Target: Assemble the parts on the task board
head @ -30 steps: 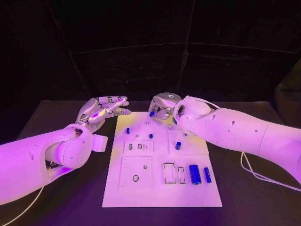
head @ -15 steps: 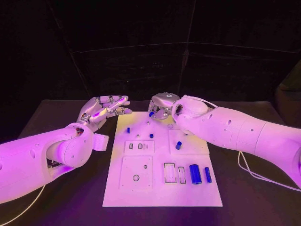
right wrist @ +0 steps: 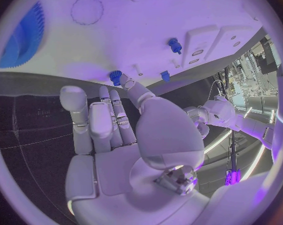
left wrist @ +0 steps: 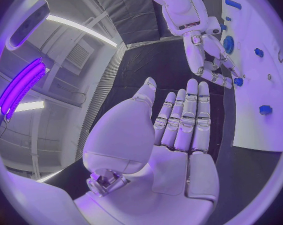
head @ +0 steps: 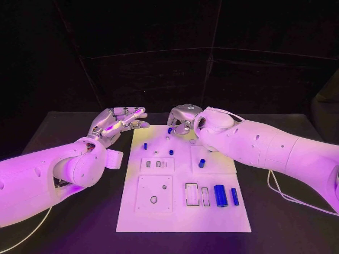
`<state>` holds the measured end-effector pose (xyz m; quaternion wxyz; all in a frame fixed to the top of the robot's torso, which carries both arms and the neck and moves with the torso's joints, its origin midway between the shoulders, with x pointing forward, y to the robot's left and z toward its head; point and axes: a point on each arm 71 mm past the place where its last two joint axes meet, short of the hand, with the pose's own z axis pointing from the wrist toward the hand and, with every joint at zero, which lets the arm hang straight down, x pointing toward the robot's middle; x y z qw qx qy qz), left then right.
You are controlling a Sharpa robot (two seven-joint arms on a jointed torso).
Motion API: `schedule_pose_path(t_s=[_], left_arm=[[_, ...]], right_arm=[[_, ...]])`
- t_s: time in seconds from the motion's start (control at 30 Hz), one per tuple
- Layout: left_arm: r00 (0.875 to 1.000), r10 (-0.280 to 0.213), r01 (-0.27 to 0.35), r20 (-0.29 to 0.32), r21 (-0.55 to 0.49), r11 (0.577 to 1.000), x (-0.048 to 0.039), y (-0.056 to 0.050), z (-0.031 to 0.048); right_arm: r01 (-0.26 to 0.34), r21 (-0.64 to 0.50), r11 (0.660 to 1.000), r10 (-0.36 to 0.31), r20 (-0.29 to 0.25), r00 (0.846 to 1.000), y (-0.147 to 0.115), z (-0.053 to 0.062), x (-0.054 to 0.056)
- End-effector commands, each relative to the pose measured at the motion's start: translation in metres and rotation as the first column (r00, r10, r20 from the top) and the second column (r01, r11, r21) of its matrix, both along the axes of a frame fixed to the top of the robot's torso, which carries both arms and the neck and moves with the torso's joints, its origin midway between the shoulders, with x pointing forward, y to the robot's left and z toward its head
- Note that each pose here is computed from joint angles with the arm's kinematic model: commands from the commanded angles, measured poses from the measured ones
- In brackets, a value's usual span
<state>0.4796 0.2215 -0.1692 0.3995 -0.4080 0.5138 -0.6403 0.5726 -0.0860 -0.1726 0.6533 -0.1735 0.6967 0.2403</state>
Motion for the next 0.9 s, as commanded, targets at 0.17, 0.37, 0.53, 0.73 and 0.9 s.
schedule_pose_path(t_s=[0.17,0.37,0.53,0.73,0.9], left_arm=[[1.0,-0.015,0.015,0.005,-0.003,1.0,-0.0001,-0.001,0.0017],[1.0,-0.009,0.009,0.004,0.0,1.0,-0.0002,0.002,0.0018],[1.0,-0.005,0.005,0.004,0.001,1.0,-0.0005,0.005,0.0019],[1.0,-0.005,0.005,0.003,0.002,1.0,0.0,0.007,0.0017],[1.0,-0.004,0.004,0.002,0.003,1.0,0.0009,0.007,0.0013]], right_arm=[[0.006,0.016,1.0,-0.006,0.029,1.0,-0.004,0.004,-0.001],[0.03,0.07,0.997,-0.032,0.032,0.999,-0.029,0.011,-0.007],[0.087,0.113,0.99,-0.086,-0.014,0.996,-0.062,0.017,-0.013],[0.194,0.107,0.975,-0.181,-0.114,0.977,-0.102,0.017,-0.016],[0.252,0.08,0.964,-0.237,-0.162,0.958,-0.122,0.014,-0.015]])
